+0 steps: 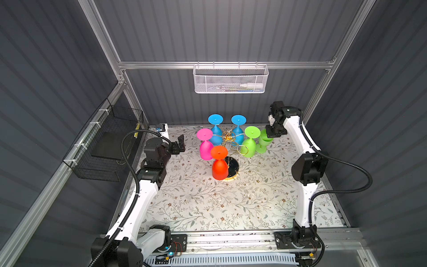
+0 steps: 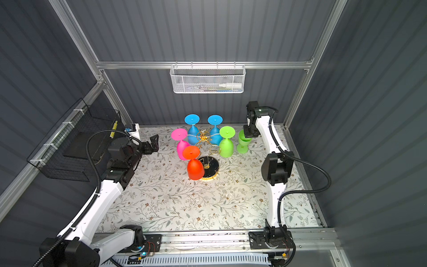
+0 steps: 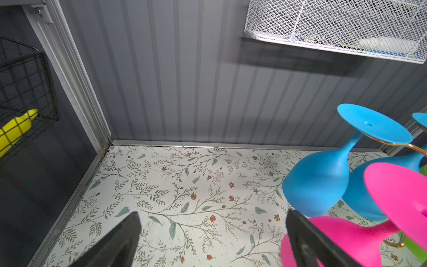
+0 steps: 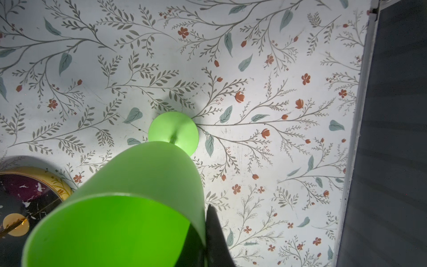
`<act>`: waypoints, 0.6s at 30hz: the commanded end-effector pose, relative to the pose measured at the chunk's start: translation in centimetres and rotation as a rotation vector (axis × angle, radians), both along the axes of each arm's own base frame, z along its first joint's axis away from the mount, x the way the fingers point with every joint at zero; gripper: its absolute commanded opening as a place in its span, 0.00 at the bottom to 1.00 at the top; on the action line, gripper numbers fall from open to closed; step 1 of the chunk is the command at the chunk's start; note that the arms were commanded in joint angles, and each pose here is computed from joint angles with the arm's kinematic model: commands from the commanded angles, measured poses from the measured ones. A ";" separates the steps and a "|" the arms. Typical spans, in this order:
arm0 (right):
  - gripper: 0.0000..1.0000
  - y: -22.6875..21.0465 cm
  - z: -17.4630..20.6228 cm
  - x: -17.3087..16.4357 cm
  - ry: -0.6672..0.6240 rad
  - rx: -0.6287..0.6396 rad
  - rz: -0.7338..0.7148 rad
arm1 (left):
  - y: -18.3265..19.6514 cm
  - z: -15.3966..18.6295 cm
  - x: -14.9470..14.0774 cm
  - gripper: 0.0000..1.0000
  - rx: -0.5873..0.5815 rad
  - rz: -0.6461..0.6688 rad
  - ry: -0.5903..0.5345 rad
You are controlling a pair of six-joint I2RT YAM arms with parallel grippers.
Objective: Take the wine glass off the wine glass rack
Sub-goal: Place the wine glass at the top-right of the table.
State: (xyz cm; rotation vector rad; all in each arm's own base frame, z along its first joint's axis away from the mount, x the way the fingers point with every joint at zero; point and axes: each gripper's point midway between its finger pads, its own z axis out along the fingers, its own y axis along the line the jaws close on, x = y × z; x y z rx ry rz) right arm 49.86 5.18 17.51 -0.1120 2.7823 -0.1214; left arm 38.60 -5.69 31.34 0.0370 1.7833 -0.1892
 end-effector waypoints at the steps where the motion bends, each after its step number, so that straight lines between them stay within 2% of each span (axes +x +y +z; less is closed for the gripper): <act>1: 0.05 0.1 -0.7 -0.3 0.027 -0.016 0.011 | -0.1 -0.1 -0.1 1.00 -0.002 -0.008 0.008; 9: 0.18 0.4 -0.3 -0.2 0.014 -0.002 0.010 | 0.0 -0.1 -0.1 1.00 0.000 -0.007 0.008; 18: 0.34 1.6 4.2 -0.3 -0.108 0.118 0.005 | 0.0 -0.1 -0.1 1.00 -0.003 -0.005 0.010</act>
